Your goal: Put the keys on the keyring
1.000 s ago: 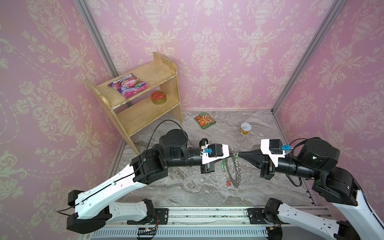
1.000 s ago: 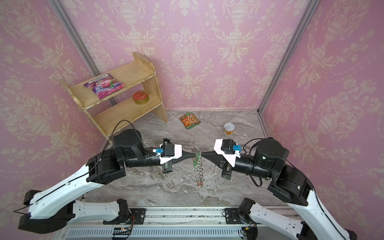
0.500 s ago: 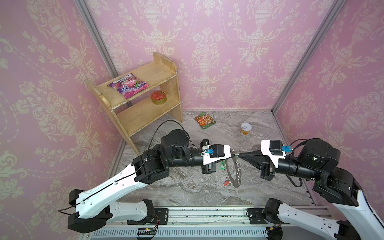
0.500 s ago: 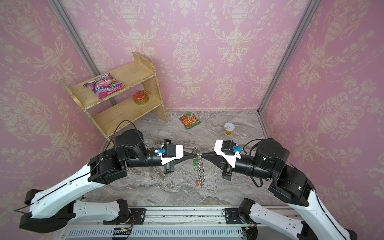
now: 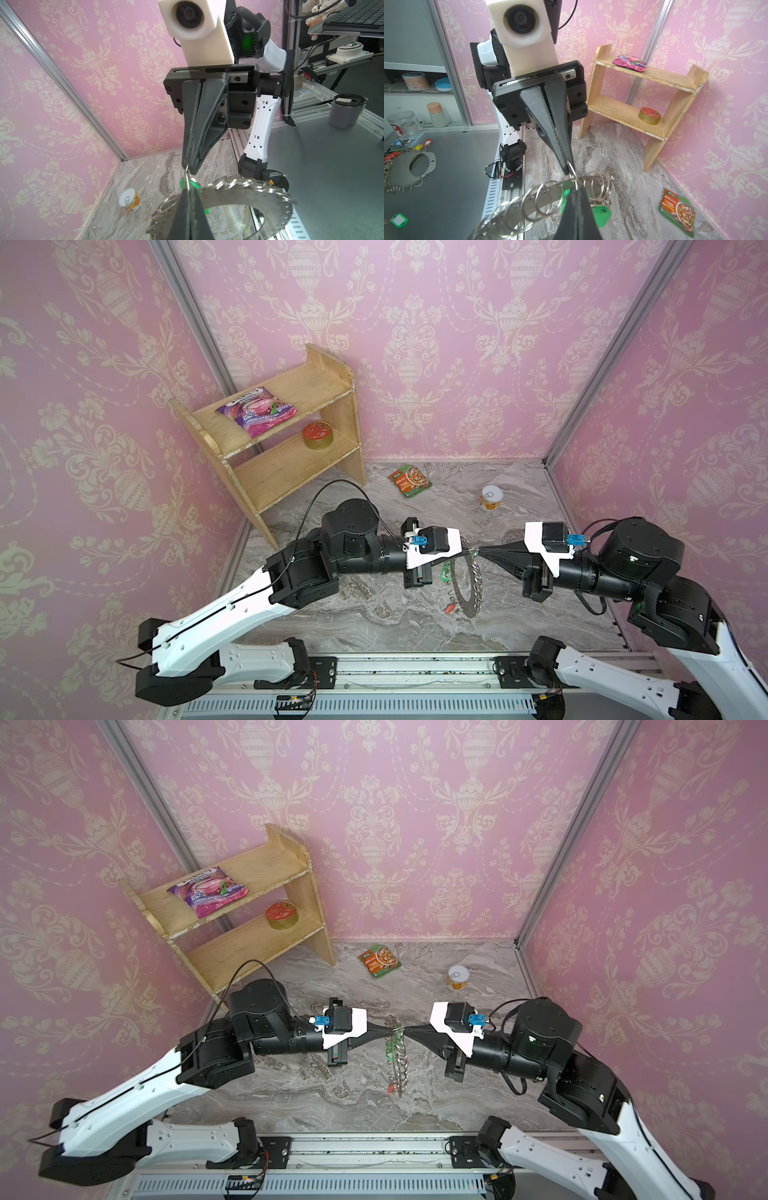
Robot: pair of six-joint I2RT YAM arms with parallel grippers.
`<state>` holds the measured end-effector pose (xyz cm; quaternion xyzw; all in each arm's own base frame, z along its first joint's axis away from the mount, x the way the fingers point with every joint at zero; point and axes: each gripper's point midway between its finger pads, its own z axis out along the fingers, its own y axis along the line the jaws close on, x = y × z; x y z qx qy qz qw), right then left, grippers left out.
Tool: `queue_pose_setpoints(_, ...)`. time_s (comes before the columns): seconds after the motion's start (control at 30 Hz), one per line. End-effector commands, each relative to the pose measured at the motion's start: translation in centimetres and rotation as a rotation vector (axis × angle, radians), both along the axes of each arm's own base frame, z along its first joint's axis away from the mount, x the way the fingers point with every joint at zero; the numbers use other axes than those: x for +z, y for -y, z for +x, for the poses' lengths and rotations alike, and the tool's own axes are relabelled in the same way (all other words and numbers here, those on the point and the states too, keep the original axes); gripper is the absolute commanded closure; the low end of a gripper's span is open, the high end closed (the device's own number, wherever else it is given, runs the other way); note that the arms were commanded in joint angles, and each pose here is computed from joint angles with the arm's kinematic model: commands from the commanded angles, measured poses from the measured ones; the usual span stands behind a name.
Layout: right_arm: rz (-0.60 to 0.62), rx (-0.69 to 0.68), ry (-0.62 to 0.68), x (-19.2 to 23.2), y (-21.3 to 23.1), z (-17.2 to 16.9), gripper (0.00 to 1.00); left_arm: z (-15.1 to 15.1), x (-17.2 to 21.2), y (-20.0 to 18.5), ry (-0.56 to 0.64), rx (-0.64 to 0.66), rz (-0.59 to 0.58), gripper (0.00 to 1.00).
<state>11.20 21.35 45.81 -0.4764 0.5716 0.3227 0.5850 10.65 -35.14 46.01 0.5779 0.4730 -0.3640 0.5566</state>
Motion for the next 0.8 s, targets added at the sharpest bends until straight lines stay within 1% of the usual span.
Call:
queue_pose_setpoints(0.0,0.073,0.005,0.077,2.7,0.6,-0.7,1.00,-1.0,0.3,0.0,-0.030,-0.034,0.004,1.00)
queue_pose_setpoints(0.57,0.048,0.058,0.082,2.2,0.2,-1.4,1.00,-0.4,0.4,0.1,-0.076,-0.021,0.008,1.00)
queue_pose_setpoints(0.77,0.033,0.074,0.081,1.9,0.1,-1.7,1.00,0.1,1.1,-0.2,-0.105,-0.013,-0.018,1.00)
